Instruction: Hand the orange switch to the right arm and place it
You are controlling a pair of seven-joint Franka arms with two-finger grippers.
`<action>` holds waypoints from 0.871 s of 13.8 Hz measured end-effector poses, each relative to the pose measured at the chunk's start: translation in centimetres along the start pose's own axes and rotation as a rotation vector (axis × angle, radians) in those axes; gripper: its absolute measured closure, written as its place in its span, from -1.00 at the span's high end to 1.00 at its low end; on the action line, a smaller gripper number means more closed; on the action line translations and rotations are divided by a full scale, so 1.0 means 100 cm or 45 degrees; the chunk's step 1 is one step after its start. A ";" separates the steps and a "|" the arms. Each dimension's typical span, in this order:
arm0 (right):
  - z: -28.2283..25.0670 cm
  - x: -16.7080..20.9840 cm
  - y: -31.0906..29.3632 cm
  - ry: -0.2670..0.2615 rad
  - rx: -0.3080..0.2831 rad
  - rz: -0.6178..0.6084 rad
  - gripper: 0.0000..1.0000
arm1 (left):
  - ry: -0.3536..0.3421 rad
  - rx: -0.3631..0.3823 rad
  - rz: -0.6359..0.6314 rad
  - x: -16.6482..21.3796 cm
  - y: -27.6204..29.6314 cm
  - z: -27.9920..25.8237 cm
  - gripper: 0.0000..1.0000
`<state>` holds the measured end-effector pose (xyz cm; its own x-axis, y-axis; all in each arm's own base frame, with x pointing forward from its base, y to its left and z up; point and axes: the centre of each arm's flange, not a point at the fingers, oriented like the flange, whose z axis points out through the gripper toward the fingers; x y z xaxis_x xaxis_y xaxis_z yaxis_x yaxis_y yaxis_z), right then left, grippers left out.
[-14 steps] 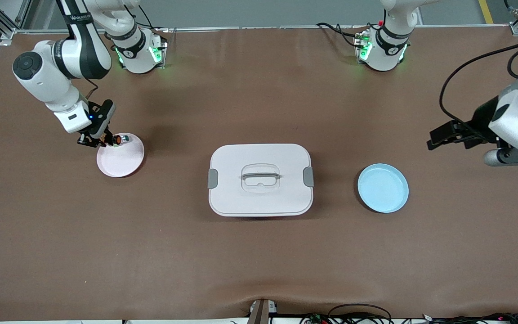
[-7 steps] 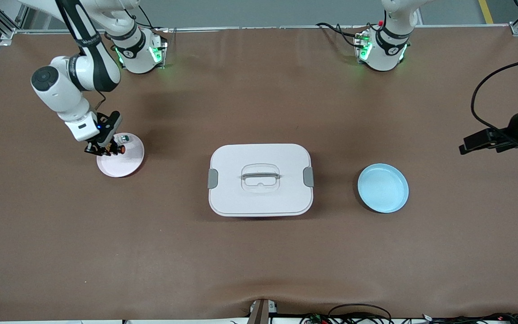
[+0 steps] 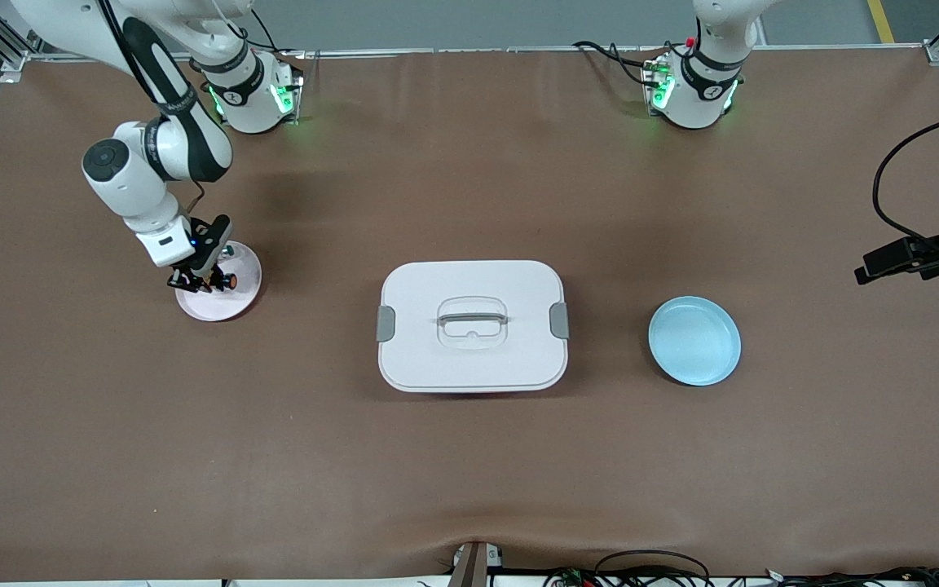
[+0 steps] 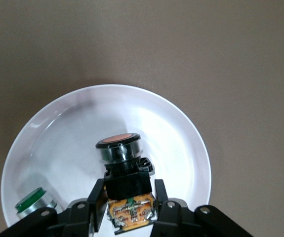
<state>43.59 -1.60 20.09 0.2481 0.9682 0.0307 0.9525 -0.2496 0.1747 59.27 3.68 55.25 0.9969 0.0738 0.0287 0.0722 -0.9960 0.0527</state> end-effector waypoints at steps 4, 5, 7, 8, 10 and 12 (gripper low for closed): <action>0.010 -0.001 -0.003 -0.003 0.010 0.000 -0.13 | 0.046 0.052 0.029 -0.027 0.010 -0.002 1.00; 0.010 -0.001 -0.003 -0.003 0.009 0.000 -0.13 | 0.055 0.056 0.028 -0.028 0.010 -0.005 1.00; 0.010 -0.001 -0.003 -0.003 0.010 0.000 -0.13 | 0.073 0.057 0.028 -0.027 0.009 -0.008 1.00; 0.011 -0.001 -0.004 -0.003 0.011 0.000 -0.13 | 0.077 0.057 0.031 -0.027 0.010 -0.008 1.00; 0.014 -0.001 -0.004 -0.001 0.002 -0.001 -0.13 | 0.079 0.052 0.040 -0.027 0.013 -0.008 1.00; 0.020 -0.001 -0.006 0.000 -0.004 -0.001 -0.13 | 0.081 0.045 0.055 -0.028 0.020 -0.009 1.00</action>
<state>43.37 -1.60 18.03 0.2476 0.9684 0.0306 0.9520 -0.2490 0.1780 56.62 1.57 56.20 0.9951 0.0324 0.0934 0.0311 -0.9994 0.0151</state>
